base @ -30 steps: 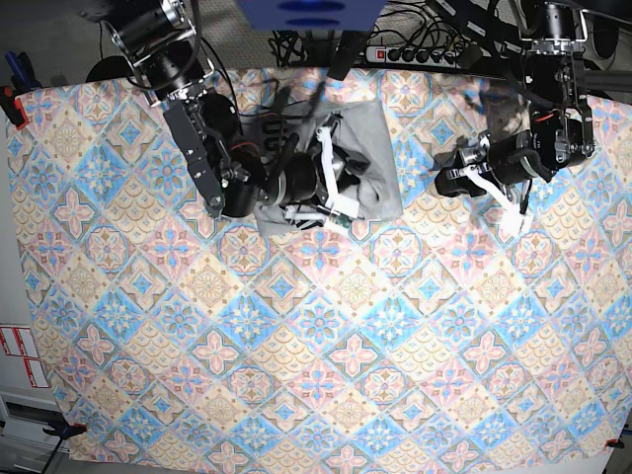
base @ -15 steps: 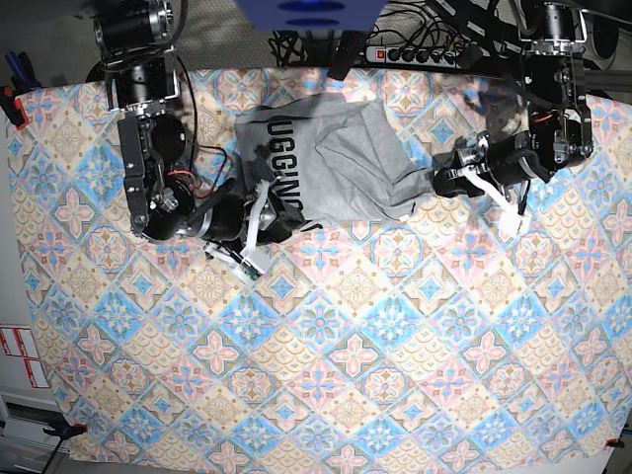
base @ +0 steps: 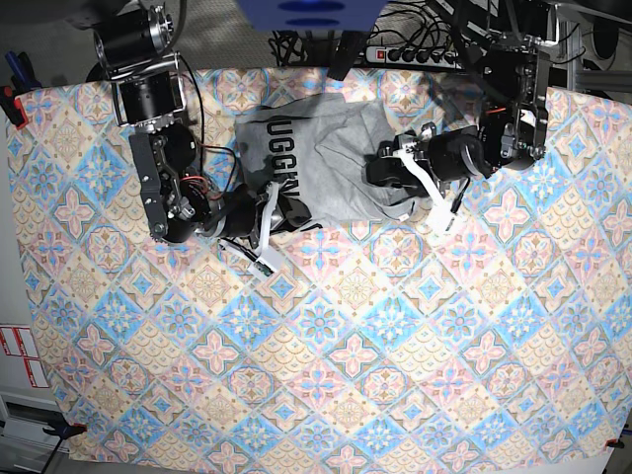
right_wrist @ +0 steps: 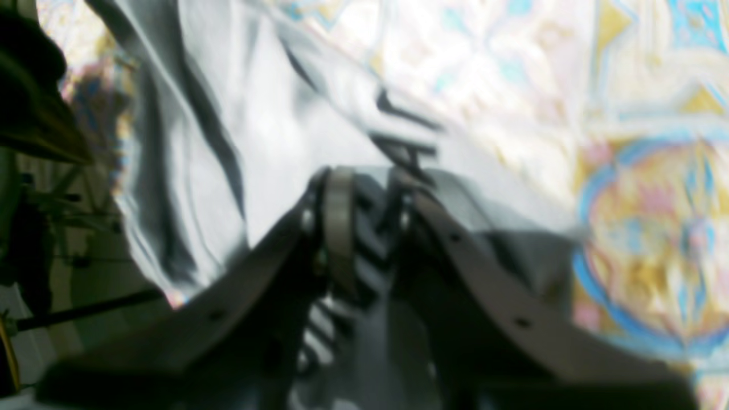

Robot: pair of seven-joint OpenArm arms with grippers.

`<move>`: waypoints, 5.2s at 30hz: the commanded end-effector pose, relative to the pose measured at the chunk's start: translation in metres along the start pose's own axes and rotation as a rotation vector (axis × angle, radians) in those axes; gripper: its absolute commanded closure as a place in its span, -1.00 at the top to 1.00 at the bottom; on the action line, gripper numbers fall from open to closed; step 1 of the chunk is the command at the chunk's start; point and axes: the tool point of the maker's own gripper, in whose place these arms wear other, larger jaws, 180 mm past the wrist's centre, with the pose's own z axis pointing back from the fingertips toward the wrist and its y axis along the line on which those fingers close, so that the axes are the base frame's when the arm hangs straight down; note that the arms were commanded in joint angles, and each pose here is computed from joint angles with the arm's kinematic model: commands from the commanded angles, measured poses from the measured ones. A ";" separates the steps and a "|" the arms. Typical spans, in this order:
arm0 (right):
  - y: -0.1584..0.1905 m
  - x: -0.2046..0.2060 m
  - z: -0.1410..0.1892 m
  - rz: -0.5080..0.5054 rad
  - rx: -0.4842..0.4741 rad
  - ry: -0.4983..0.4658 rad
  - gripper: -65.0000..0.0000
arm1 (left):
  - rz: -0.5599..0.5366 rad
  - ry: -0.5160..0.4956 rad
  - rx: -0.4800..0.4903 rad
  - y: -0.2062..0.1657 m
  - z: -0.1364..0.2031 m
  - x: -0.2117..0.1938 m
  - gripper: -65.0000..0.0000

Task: Fold the T-shirt properly
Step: 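Grasp the bundled shirt with both grippers and flatten it into a square, then hold the folded shirt with both grippers and rotate it on the cloth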

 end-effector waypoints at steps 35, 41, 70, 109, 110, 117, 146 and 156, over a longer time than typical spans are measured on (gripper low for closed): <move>-0.011 -0.013 0.001 0.129 -0.075 0.111 -0.84 | -0.359 -0.088 0.128 -0.016 -0.005 -0.037 -1.00; -0.040 -0.011 0.024 0.073 -0.150 0.080 -0.84 | -0.299 -0.134 0.087 -0.033 -0.035 -0.008 -1.00; -0.041 -0.013 0.024 0.078 -0.151 0.086 -0.84 | -0.373 0.004 0.462 0.092 0.033 -0.041 -1.00; -0.056 -0.029 -0.022 0.373 -0.282 0.385 -0.84 | -0.323 0.139 0.292 0.044 -0.028 -0.106 -1.00; -0.062 -0.028 -0.017 0.354 -0.300 0.379 -0.84 | -0.324 0.138 0.293 0.044 -0.027 -0.105 -1.00; -0.100 -0.031 0.016 0.233 -0.395 0.341 -0.84 | -0.317 0.156 0.312 0.055 -0.029 -0.106 -1.00; -0.145 -0.021 0.046 0.049 -0.466 0.138 -0.84 | -0.298 0.013 0.250 0.023 -0.073 -0.033 -1.00; -0.148 -0.088 0.060 -0.013 -0.471 0.281 -0.84 | -0.277 0.039 0.303 0.053 -0.093 -0.009 -1.00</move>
